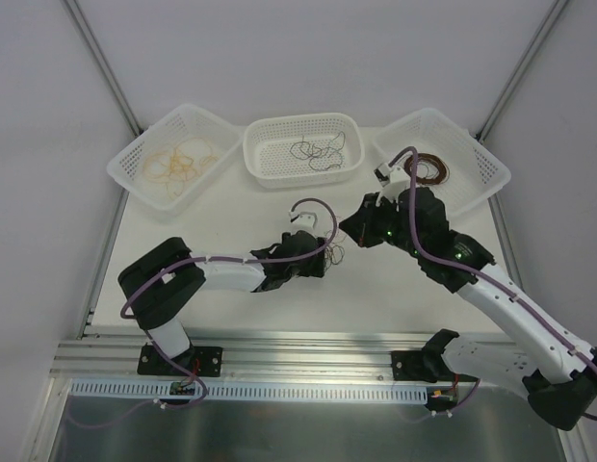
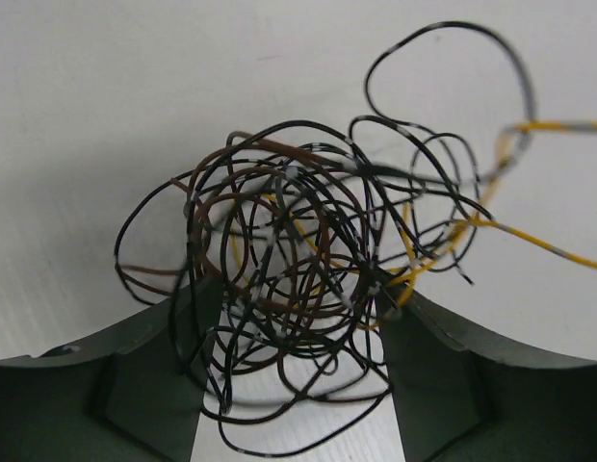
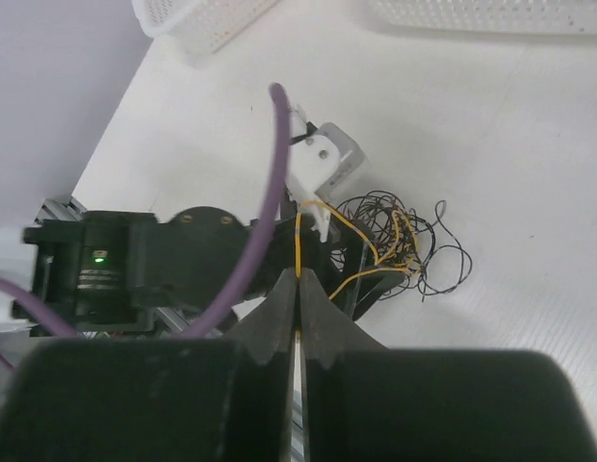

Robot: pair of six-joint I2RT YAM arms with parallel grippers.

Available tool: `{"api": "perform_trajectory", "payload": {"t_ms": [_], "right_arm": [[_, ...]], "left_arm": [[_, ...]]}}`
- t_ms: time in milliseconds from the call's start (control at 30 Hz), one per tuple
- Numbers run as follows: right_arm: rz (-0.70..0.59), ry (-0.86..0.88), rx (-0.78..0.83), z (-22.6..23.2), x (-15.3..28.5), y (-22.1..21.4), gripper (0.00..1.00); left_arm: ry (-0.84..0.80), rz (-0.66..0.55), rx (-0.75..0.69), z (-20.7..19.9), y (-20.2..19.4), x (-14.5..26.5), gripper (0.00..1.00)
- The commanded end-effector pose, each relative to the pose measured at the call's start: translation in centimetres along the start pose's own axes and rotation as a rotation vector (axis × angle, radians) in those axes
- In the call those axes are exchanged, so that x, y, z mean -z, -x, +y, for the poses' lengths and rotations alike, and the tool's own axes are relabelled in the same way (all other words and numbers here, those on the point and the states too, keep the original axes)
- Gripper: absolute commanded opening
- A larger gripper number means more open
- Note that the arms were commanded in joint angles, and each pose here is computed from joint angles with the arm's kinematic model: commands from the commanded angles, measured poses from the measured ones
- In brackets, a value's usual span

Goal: Untangle the cables

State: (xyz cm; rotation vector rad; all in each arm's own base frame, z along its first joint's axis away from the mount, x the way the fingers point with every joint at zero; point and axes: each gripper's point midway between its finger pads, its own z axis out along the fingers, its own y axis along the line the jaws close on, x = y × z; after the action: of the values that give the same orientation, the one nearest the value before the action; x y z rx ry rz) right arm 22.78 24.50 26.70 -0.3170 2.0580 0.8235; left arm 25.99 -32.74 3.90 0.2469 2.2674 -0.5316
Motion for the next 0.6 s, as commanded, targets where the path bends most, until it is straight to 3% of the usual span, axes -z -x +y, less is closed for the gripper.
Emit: {"api": "perform_trajectory", "payload": {"t_ms": [0,400,567], "right_arm": [[-0.111,0.015,0.061,1.4,3.6,3.9,0.01],[-0.318,-0.172,0.195,-0.4,13.9,10.4,0.01],[-0.393,-0.216,0.21,-0.9,16.9,11.8,0.01]], "left_arm": [[0.159,-0.02,0.052,1.7,0.5,-0.6,0.62],[0.346,0.064,0.296,11.7,-1.0,0.7,0.49],[0.408,0.081,0.348,14.8,-1.5,1.6,0.48]]}}
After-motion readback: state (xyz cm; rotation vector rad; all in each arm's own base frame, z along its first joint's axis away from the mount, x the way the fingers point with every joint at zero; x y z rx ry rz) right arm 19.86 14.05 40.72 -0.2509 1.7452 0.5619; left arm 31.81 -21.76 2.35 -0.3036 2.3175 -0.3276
